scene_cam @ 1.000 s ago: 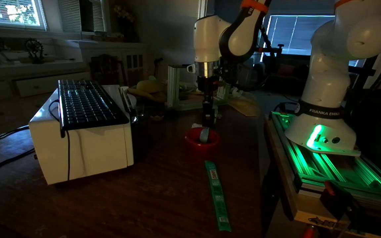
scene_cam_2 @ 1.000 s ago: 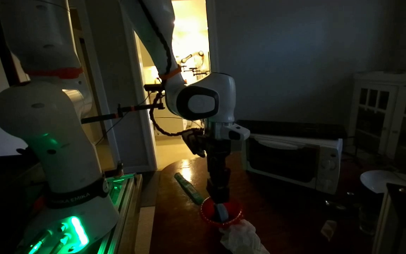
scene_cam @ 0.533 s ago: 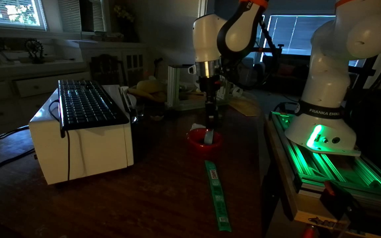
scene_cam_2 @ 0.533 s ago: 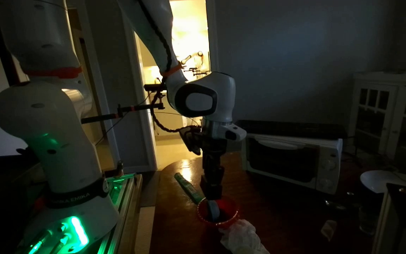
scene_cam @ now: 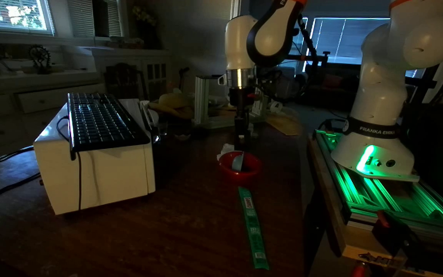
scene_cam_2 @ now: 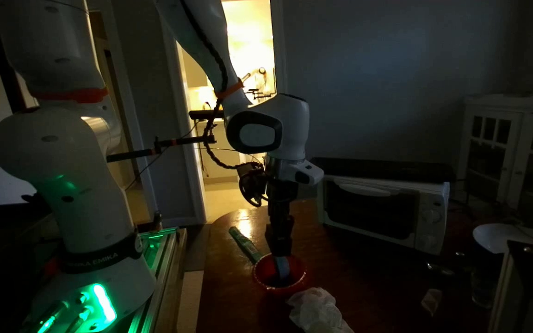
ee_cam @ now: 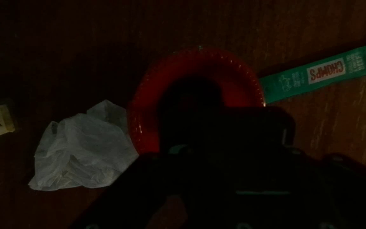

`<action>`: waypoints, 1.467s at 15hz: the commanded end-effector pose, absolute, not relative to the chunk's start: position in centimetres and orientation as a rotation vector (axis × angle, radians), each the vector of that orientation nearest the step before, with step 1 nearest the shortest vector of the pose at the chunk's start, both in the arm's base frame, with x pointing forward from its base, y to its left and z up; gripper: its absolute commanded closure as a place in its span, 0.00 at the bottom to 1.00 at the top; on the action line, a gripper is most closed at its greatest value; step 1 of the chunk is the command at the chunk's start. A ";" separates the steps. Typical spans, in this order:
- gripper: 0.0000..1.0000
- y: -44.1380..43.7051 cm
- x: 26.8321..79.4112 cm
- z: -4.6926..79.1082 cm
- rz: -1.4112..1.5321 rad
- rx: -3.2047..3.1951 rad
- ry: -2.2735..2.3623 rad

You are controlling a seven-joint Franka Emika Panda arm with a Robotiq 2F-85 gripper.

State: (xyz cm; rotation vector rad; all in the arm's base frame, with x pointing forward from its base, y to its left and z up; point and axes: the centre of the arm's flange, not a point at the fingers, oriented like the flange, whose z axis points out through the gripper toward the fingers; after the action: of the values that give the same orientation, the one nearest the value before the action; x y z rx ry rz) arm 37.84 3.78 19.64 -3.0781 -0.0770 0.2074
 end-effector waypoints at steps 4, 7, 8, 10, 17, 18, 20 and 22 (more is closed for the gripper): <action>0.78 3.1 36.9 19.3 0.095 -3.094 -0.048; 0.78 2.6 37.0 19.5 0.083 -3.143 -0.066; 0.78 2.3 37.0 19.5 0.083 -3.160 -0.075; 0.78 1.9 37.0 19.8 0.091 -3.190 -0.088; 0.78 1.7 36.7 20.1 0.223 -3.181 -0.129; 0.78 1.9 36.5 20.0 0.249 -3.167 -0.128; 0.78 2.3 36.4 19.8 0.278 -3.135 -0.124; 0.78 2.6 36.4 19.7 0.283 -3.102 -0.117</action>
State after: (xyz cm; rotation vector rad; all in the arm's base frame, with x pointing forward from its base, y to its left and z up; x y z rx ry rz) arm 37.61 2.33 19.02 -3.1474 -0.1147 0.2533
